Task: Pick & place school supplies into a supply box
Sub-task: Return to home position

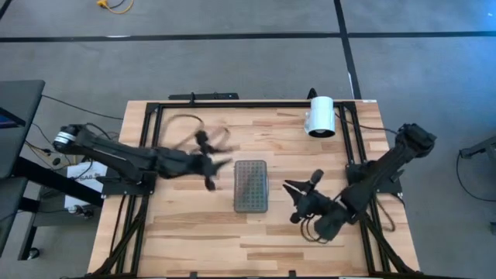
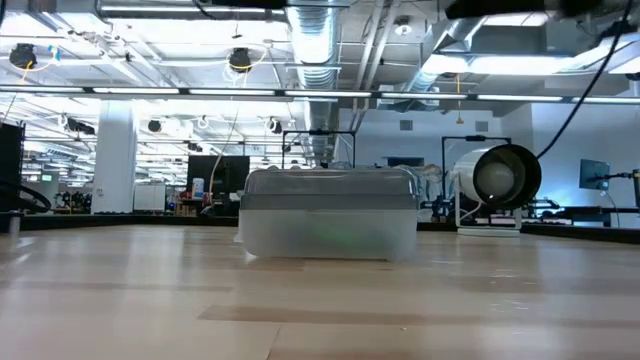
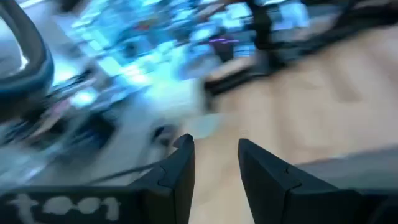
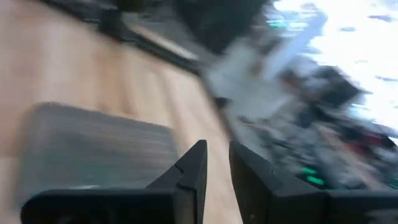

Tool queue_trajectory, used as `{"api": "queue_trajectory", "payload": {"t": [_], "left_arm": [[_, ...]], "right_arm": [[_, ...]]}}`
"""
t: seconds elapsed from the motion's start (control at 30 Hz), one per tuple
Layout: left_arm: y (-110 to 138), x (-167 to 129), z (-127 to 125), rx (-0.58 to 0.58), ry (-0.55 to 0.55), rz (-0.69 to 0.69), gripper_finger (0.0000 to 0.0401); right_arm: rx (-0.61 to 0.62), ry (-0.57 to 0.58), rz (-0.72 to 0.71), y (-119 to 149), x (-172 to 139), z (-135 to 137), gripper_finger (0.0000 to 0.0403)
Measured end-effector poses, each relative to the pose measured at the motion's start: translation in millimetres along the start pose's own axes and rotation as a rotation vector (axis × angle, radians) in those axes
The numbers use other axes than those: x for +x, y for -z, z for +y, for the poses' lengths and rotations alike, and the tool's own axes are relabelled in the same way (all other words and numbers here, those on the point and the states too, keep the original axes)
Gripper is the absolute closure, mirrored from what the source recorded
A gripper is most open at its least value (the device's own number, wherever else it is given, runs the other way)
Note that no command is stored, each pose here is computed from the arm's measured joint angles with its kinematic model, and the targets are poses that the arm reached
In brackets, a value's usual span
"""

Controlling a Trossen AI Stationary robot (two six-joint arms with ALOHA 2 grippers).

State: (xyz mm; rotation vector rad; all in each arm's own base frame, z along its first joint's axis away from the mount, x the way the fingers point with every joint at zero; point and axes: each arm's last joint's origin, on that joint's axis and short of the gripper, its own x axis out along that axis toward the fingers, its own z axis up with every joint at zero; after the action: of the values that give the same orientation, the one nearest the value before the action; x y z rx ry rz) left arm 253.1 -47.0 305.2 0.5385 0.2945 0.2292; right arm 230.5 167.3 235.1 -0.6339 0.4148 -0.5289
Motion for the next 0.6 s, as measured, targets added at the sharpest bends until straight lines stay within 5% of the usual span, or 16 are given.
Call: {"api": "queue_trajectory", "payload": {"t": [0.1, 0.27, 0.6], "left_arm": [[-5, -17, 17, -0.095, -0.146, 0.0, 0.0288], [-11, -39, 31, -0.137, -0.074, -0.097, 0.0288], [-16, -60, 43, -0.093, 0.012, -0.207, 0.0288]], "right_arm": [[0.004, -0.215, -0.033, -11, 4, -17, 0.0339], [0.016, -0.49, -0.183, -26, 23, -44, 0.0339], [0.078, -0.581, -0.433, -34, 68, -100, 0.0339]]}}
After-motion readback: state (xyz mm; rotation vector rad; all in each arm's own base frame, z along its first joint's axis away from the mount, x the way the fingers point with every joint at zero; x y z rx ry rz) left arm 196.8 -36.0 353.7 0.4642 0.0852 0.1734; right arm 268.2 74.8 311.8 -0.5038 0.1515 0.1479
